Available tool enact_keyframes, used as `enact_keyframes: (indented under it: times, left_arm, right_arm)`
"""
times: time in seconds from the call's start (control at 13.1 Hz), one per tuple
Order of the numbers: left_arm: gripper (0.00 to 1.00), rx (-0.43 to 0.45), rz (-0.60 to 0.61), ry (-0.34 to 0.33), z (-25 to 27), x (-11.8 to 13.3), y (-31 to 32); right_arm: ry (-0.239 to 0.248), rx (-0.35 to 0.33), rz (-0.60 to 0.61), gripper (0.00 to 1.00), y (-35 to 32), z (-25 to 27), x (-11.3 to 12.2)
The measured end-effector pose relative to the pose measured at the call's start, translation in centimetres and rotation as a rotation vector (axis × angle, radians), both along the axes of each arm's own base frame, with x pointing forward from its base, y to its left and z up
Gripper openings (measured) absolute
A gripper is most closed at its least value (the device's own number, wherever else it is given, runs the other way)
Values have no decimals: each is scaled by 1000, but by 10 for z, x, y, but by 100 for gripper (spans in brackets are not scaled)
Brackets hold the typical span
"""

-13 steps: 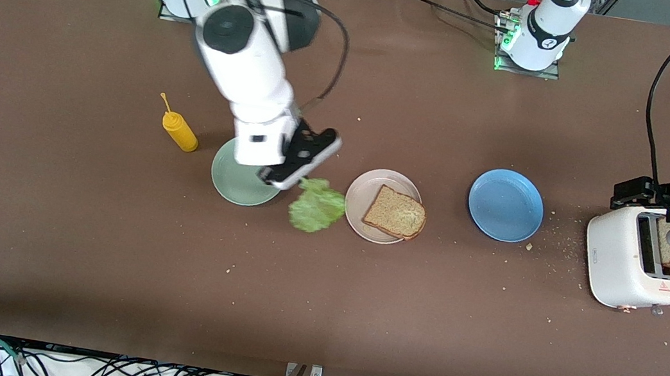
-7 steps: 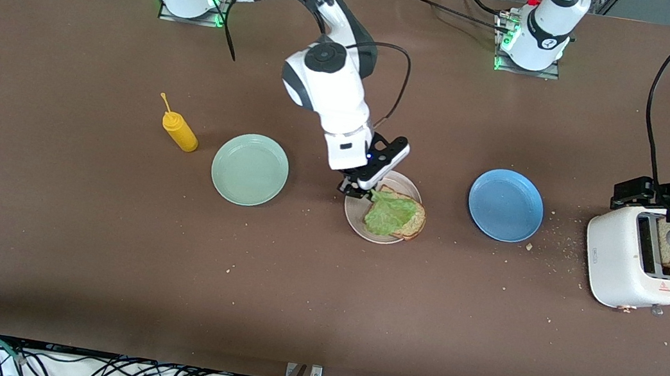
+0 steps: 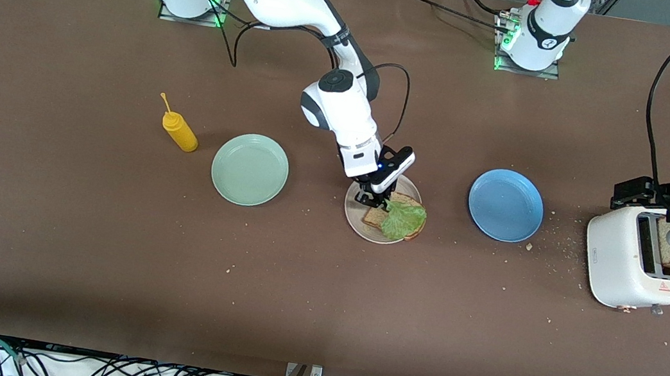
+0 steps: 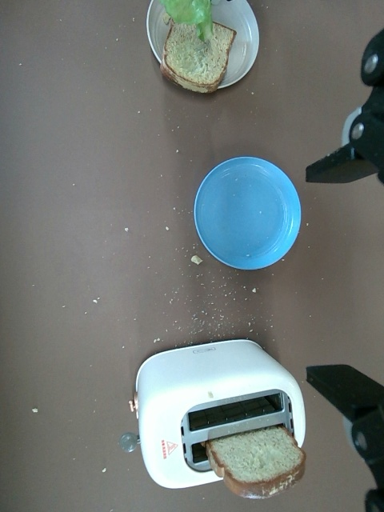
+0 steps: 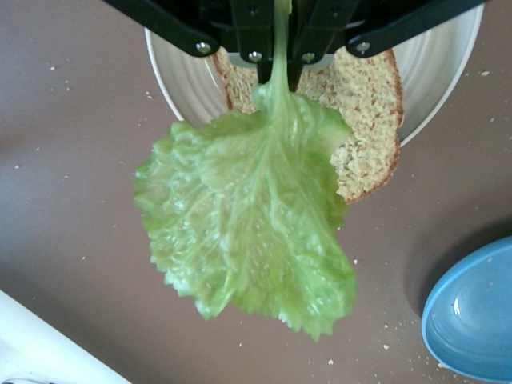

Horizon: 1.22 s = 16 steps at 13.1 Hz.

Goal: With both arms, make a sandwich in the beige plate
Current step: 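Open the right gripper to release the lettuce onto the bread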

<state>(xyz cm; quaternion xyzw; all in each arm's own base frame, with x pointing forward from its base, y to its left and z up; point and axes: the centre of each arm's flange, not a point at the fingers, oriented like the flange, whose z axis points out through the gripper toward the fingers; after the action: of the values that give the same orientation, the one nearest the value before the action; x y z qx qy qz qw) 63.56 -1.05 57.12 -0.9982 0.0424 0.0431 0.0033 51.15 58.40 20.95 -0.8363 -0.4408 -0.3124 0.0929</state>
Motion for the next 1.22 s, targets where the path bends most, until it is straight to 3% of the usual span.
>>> enact_keyframes:
  times: [0.38, 0.46, 1.07, 1.22]
  left_arm:
    - [100, 0, 0, 0, 0, 0, 0]
    - [100, 0, 0, 0, 0, 0, 0]
    - [100, 0, 0, 0, 0, 0, 0]
    - [100, 0, 0, 0, 0, 0, 0]
  right_arm:
    - [1, -3, 6, 8, 3, -6, -4]
    - [-1, 0, 6, 15, 3, -6, -4]
    - [-15, 11, 5, 98, 2, -7, -3]
    - [-22, 14, -1, 100, 1, -4, 1]
